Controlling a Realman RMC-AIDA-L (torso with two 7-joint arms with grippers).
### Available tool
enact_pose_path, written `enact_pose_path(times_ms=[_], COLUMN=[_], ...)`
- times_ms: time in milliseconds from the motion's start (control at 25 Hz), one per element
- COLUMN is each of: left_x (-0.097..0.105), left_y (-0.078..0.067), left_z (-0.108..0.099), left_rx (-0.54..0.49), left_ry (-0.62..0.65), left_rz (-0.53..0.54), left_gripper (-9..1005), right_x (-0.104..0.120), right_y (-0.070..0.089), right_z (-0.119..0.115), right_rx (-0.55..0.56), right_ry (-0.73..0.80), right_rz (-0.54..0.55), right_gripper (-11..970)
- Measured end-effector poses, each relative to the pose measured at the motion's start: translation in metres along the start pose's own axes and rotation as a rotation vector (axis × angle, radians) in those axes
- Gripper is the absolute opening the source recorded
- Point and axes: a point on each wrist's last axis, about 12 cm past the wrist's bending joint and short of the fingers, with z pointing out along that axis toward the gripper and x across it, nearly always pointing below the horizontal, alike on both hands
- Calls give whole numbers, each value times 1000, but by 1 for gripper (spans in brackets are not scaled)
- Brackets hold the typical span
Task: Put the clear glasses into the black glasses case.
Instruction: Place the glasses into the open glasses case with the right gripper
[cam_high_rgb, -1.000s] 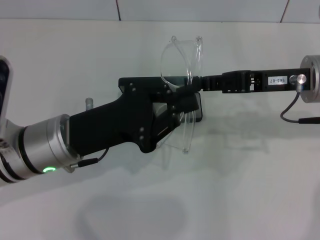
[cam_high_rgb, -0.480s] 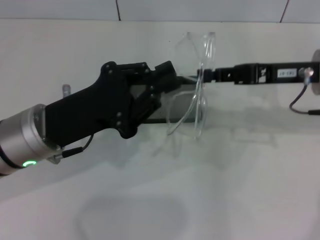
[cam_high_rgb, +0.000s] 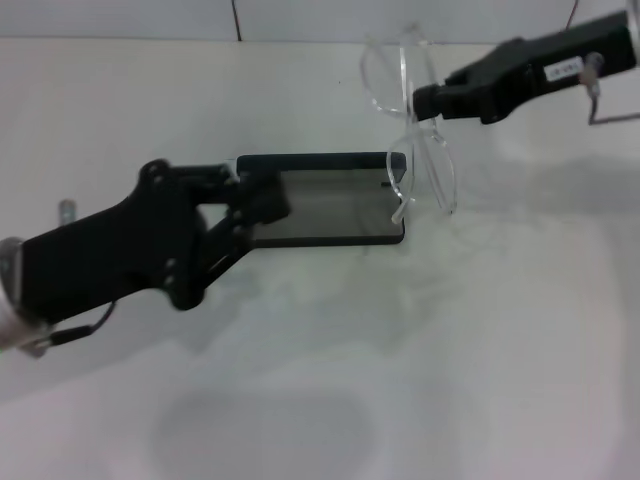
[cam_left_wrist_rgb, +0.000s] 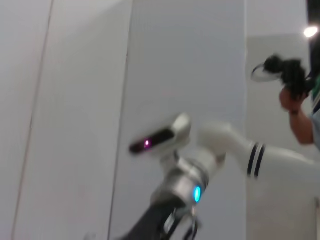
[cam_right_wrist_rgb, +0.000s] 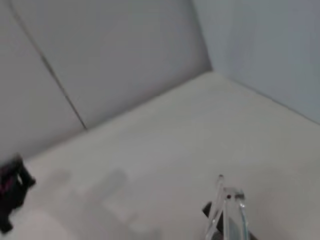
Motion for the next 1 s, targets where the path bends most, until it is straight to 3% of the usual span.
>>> enact_pose_path(times_ms=[200, 440, 720, 1000], left_x=[2, 3, 0, -5], left_y=[-2, -3, 2, 6], left_z=[-26, -33, -38, -41], left_rx=[-85, -129, -175, -190], left_ry=[42, 47, 36, 31], left_rz=[-15, -9, 10, 27], left_gripper=[128, 128, 127, 127], right_x=[-37, -74, -66, -48], right_y=[22, 63, 93, 111], right_z=[13, 36, 72, 89], right_rx=[76, 209, 318, 425], right_ry=[135, 331, 465, 560], right_rz=[-242, -543, -731, -820], right_gripper=[60, 61, 62, 63])
